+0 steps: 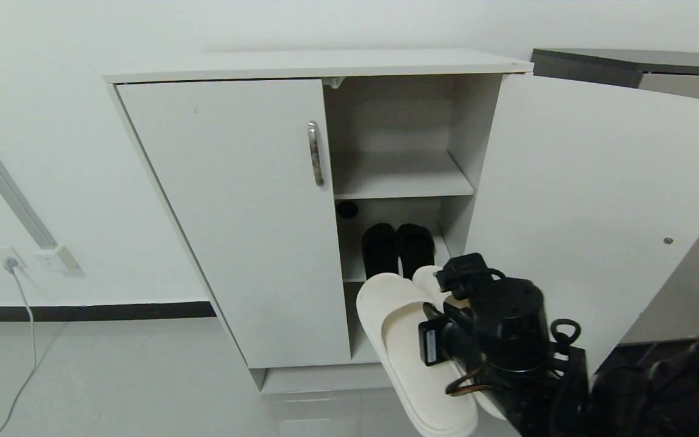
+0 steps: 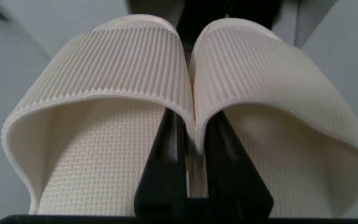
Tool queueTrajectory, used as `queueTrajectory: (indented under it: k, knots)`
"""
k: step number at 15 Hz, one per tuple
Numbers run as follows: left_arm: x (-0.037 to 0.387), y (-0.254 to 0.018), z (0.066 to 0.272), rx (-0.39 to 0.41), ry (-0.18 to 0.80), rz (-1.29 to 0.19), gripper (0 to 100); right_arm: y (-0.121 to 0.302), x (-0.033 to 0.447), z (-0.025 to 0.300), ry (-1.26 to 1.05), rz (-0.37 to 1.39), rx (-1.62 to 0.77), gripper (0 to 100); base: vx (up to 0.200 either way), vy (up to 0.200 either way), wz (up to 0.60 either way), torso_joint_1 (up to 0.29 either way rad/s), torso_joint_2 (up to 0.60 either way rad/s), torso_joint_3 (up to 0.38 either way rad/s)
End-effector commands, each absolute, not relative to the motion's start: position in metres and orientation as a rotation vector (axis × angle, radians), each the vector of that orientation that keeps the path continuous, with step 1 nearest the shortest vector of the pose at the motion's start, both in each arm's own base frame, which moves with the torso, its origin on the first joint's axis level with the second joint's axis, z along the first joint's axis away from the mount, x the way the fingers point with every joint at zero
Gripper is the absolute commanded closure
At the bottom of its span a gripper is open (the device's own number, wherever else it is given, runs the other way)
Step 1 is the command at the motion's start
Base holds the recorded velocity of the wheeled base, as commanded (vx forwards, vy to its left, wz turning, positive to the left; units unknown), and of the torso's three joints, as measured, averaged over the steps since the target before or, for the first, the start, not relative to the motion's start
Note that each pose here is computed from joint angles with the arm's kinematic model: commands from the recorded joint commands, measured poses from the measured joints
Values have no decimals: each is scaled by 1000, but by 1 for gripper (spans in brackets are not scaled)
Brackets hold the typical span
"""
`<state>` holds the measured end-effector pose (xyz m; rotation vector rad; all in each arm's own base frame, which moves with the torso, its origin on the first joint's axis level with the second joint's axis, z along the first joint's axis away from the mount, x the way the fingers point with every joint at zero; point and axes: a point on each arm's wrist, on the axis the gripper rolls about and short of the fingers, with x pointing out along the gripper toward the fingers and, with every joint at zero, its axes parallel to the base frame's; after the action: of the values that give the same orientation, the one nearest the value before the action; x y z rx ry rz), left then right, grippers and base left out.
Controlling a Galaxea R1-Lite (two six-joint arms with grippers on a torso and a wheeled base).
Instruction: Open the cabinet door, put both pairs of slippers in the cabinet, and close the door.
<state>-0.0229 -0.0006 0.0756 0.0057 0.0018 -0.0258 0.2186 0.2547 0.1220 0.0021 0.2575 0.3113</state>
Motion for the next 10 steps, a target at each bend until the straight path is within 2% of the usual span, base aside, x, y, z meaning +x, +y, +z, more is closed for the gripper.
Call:
queueTrajectory:
  k: [1, 4, 5, 10]
  knots:
    - [-23, -1, 76, 6, 3, -26, 100, 303, 243, 96, 283, 178, 2, 100, 0, 0, 0, 0, 0, 0]
    - [-23, -1, 76, 6, 3, -26, 100, 309, 260, 122, 250, 95, 11, 100, 0, 0, 0, 0, 0, 0]
    - [-23, -1, 76, 6, 3, -26, 100, 309, 272, 148, 207, 51, 21, 100, 0, 0, 0, 0, 0, 0]
    - [-23, -1, 76, 6, 3, -26, 100, 306, 284, 207, 94, 44, 1, 100, 0, 0, 0, 0, 0, 0]
